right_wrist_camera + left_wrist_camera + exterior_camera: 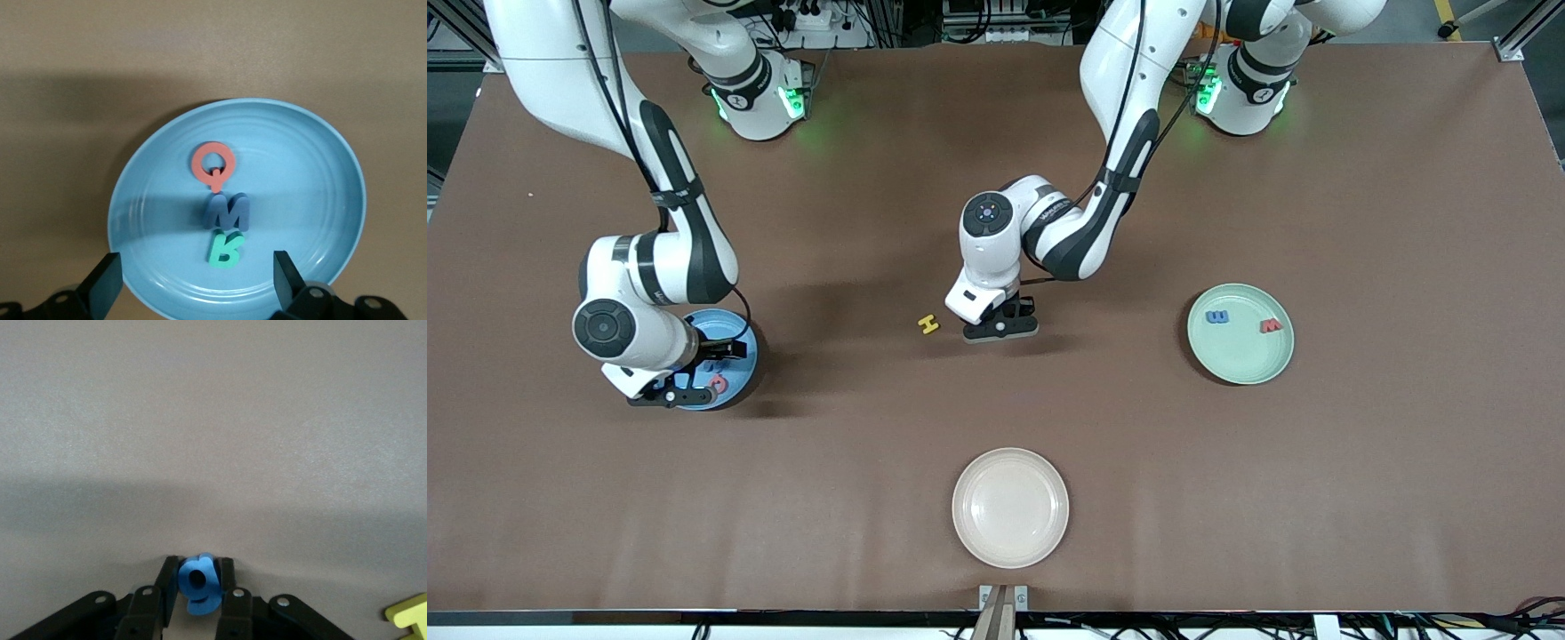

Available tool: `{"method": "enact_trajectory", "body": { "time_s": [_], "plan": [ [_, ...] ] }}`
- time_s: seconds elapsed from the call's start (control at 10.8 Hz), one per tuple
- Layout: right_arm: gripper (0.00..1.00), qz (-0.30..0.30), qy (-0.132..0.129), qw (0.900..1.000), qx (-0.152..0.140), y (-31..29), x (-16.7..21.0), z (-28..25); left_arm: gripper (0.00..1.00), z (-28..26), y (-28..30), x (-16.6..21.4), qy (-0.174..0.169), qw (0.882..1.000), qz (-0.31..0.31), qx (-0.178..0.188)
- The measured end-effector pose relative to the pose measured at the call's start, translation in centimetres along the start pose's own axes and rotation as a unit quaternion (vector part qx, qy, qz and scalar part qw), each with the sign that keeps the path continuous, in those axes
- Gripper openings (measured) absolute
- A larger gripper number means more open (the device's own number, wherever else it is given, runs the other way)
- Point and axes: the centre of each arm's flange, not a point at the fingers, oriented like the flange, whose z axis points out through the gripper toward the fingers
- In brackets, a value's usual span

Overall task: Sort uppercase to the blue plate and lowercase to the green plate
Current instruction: 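Grasp the blue g with the left gripper while the right gripper withdraws, then carry the g to the green plate while the right gripper reaches yellow letters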

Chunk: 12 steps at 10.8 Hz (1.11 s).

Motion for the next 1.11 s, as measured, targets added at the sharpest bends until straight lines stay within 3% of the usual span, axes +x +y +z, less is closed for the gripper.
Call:
{"method": "enact_trajectory", "body": {
  "time_s": [0.65,1.11],
  "plan": [
    [1.00,0.038,0.007,0.999,0.011,-4.0,-0.1,-0.5,0.30,-0.1,-0.7,1.1,-0.008,1.000,-0.011,0.009],
    [1.00,0.117,0.014,0.992,0.047,-11.3,-0.1,-2.1,0.29,-4.7,-3.9,5.1,-0.068,0.998,-0.004,0.015]
  ]
}}
